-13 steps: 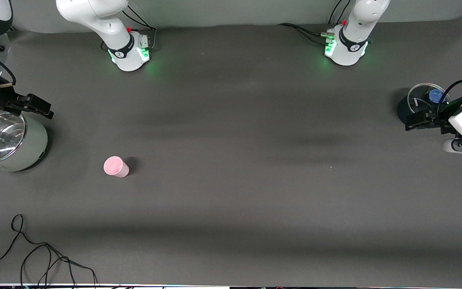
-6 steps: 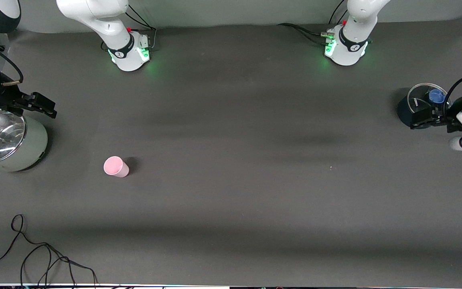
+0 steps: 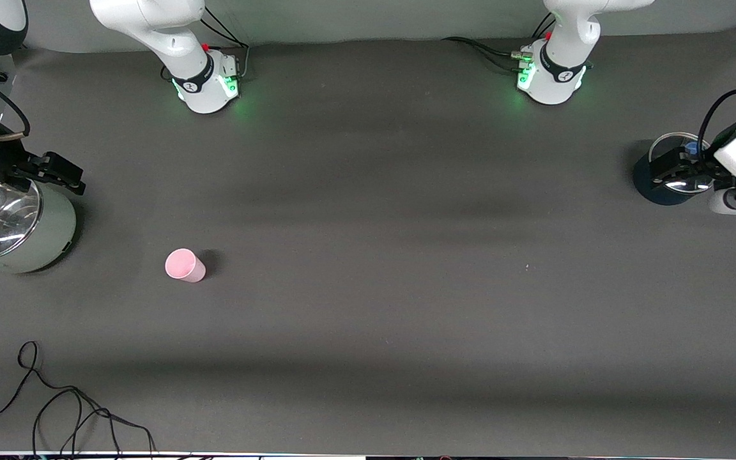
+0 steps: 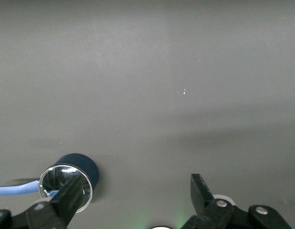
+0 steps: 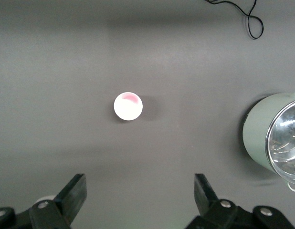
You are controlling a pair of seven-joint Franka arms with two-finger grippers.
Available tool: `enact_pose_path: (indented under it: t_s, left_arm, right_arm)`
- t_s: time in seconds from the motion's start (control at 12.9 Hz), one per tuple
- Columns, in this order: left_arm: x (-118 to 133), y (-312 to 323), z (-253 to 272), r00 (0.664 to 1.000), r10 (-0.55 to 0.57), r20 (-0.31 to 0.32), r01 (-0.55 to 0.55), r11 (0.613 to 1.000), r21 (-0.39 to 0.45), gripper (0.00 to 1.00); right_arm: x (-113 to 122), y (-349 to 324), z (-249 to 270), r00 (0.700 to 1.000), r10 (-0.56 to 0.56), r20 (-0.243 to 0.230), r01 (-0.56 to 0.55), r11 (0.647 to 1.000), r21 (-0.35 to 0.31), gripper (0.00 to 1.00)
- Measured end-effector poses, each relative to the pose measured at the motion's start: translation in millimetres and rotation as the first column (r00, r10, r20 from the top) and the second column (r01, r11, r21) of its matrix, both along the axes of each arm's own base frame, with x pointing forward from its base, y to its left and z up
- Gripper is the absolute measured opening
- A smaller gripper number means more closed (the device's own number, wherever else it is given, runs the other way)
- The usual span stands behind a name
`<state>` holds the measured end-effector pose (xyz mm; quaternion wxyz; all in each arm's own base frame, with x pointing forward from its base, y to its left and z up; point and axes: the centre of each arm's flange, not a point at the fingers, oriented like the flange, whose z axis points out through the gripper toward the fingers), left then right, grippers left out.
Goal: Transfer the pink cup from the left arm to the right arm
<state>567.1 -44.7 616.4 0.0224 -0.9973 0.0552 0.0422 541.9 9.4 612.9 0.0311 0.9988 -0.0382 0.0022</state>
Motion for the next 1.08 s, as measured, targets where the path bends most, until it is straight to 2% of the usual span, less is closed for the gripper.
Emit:
enact_pose_path:
  t_s: [0.39, 1.08]
  left_arm:
    - [-2.7, -8.4, -3.0, 1.0, -0.017, -0.01, 0.016, 0.999, -0.028, 1.0]
    - [-0.6, -4.0, -19.1, 0.999, -0.032, -0.023, 0.03, 0.998, -0.058, 1.0]
  right_arm:
    - [1.8, 9.3, 15.6, 0.999, 0.017, 0.033, -0.017, 1.0, 0.0, 1.0]
    - [4.3, 13.1, 19.2, 0.999, 0.024, 0.042, -0.024, 1.0, 0.0, 1.0]
